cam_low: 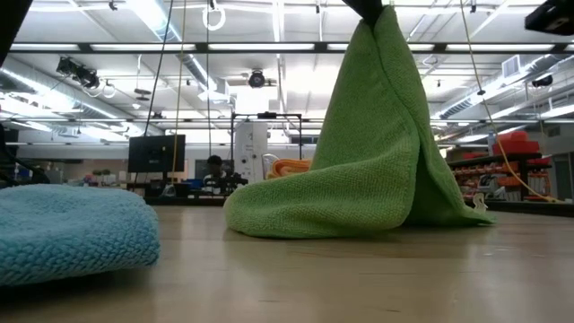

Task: Fold microfiber towels
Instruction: Fold the green microfiber cloth

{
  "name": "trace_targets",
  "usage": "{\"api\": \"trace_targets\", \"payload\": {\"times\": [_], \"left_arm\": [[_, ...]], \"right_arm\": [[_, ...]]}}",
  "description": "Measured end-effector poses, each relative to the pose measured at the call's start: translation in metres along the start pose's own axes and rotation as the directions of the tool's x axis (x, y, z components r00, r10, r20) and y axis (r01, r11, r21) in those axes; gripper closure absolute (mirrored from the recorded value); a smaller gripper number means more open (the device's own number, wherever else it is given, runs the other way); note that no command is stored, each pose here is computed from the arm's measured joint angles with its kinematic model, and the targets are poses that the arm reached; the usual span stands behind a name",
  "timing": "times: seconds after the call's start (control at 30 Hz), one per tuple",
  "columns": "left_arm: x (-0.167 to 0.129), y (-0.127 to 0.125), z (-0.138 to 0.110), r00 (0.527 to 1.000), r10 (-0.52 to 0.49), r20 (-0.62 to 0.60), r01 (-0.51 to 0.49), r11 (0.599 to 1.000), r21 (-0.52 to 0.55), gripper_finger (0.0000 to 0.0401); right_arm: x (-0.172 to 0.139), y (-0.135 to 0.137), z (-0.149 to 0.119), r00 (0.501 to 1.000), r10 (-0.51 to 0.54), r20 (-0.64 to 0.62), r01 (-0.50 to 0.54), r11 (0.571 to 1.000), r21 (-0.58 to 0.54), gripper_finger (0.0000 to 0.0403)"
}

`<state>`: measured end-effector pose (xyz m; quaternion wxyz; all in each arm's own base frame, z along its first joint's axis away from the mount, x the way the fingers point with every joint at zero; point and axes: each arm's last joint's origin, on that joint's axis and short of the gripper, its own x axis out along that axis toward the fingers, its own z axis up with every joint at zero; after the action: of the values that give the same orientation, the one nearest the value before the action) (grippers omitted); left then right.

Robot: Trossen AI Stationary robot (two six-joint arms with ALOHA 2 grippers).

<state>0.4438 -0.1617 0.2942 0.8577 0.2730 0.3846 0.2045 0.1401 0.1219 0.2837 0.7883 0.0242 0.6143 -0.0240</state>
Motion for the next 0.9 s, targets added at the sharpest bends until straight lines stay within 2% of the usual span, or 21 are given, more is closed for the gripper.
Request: {"api": "trace_targets", "payload": {"times": [0.17,0.37,0.47,0.57,0.77,0.9], "left_arm": [[0.002,0.002,0.006,0.999,0.004,0.042,-0.001,0.999,-0.054,0.0392],[0.006,0.008,0.022,0.988,0.005,0.157,0.009,0.996,-0.09,0.0372],[0.006,0.009,0.029,0.974,-0.038,0.223,0.06,0.994,-0.09,0.0384],[0.004,0.01,0.035,0.961,-0.031,0.275,0.055,0.995,-0.078,0.0393],[-0.001,0.014,0.049,0.916,-0.043,0.399,0.076,0.995,-0.068,0.0374],[-0.004,0.017,0.056,0.888,-0.015,0.459,0.046,0.997,-0.056,0.038]], "right_arm": [[0.011,0.001,0.005,0.987,-0.069,0.148,0.073,0.997,-0.016,0.0301],[0.026,0.008,0.012,0.953,-0.061,0.296,0.083,0.995,-0.062,0.0302],[0.033,0.006,0.014,0.948,-0.059,0.312,0.086,0.994,-0.074,0.0302],[0.041,0.004,0.014,0.941,-0.079,0.328,0.104,0.993,-0.059,0.0302],[0.058,-0.005,0.014,0.942,-0.106,0.319,0.125,0.991,-0.041,0.0302],[0.062,-0.005,0.018,0.934,-0.084,0.347,0.118,0.99,-0.078,0.0302]]}}
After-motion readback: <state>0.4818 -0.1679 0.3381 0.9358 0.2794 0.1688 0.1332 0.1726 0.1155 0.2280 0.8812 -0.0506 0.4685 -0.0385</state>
